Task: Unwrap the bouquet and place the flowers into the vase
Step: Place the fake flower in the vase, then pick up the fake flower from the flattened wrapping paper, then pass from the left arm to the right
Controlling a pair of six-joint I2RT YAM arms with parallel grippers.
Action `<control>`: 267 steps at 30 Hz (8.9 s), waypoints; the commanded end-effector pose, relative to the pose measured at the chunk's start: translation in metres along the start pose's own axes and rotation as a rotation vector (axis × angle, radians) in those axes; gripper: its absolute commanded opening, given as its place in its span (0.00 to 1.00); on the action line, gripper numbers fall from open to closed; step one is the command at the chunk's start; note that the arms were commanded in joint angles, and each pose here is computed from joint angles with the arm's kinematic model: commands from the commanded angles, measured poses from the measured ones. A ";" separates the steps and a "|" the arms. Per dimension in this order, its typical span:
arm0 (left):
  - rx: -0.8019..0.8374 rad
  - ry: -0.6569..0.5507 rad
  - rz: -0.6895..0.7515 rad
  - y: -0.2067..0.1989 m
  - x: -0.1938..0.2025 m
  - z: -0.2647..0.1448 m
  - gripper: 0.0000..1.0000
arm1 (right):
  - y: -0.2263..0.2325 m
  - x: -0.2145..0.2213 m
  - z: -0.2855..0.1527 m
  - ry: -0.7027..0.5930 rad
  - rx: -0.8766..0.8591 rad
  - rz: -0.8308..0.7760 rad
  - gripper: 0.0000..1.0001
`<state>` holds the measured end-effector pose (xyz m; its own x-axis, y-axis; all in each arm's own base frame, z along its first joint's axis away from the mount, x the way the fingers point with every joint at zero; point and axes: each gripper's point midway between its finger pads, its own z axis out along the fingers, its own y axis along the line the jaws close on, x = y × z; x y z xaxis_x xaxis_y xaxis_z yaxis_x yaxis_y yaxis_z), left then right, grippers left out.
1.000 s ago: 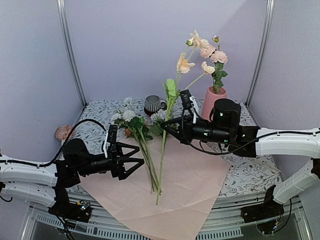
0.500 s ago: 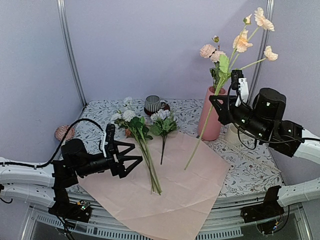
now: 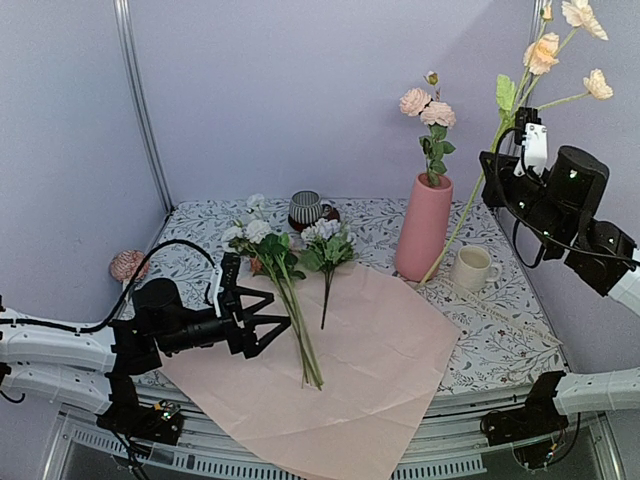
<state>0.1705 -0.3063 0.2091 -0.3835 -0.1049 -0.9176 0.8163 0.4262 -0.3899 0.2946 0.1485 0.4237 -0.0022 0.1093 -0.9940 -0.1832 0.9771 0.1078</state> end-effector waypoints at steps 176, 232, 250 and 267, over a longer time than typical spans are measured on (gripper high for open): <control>-0.481 0.216 -0.604 0.162 0.089 0.044 0.42 | 0.114 0.309 0.058 0.485 -0.526 0.061 0.67; -0.677 0.103 -0.373 0.156 0.017 -0.027 0.00 | 0.115 0.318 0.066 0.512 -0.511 0.034 0.67; -0.255 0.030 -0.192 0.074 -0.039 -0.019 0.00 | 0.118 0.314 0.063 0.507 -0.531 0.034 0.67; -0.025 0.030 -0.078 0.031 -0.046 -0.006 0.00 | 0.146 0.267 0.033 0.421 -0.707 0.104 0.68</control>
<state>0.2175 -0.2739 0.2216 -0.5208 -0.1172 -0.8456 0.7103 0.4900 -0.5054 0.3064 0.3223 0.1497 -0.4130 -0.0735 -0.9078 -0.7135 0.6455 0.2724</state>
